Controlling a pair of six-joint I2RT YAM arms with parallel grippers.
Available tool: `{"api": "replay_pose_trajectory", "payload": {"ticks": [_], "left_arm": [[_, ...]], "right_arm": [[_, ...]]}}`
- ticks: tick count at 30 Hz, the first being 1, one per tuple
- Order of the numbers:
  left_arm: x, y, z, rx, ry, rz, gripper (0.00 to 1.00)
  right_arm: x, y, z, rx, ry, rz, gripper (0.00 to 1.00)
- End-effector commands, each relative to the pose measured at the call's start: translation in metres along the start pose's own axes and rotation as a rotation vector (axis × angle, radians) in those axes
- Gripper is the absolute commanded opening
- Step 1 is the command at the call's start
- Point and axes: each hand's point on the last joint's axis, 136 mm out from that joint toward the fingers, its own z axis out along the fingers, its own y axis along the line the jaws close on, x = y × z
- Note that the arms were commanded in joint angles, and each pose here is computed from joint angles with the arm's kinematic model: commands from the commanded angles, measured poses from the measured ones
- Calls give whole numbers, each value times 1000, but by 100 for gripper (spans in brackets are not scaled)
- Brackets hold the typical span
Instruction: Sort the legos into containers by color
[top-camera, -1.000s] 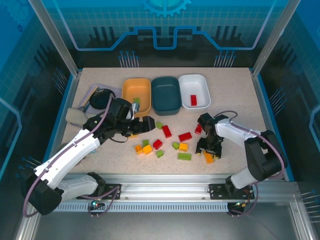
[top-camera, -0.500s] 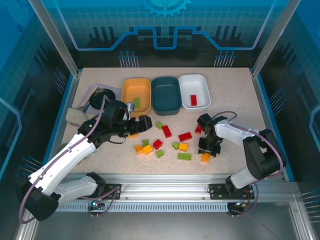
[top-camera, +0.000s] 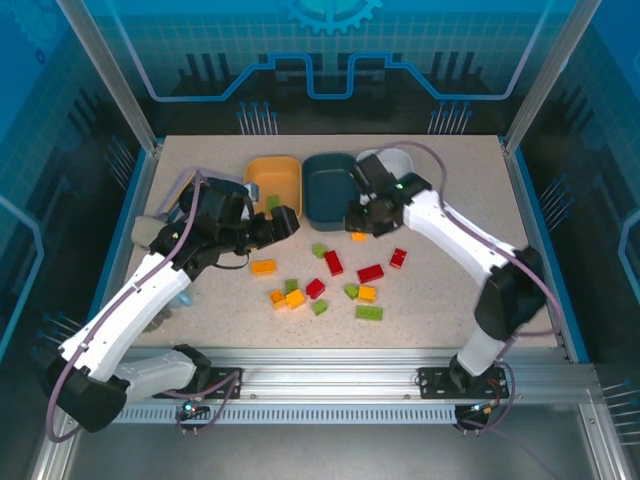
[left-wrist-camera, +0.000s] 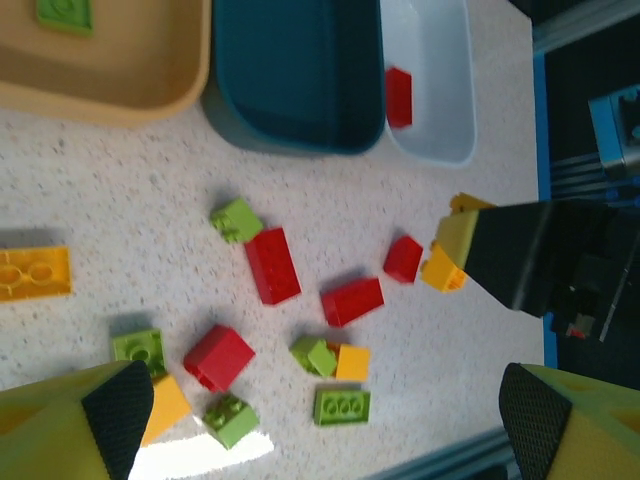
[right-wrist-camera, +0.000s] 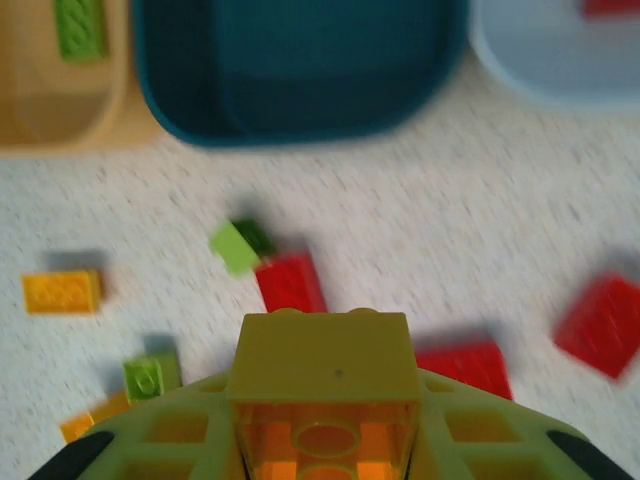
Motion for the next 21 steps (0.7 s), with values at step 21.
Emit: {"api": "replay_pose_trajectory", "payload": {"ticks": [21], "left_arm": [[16,68,28,-182,126,-97,88]], "right_arm": [[-97,14,172,4,131,-3,52]]}}
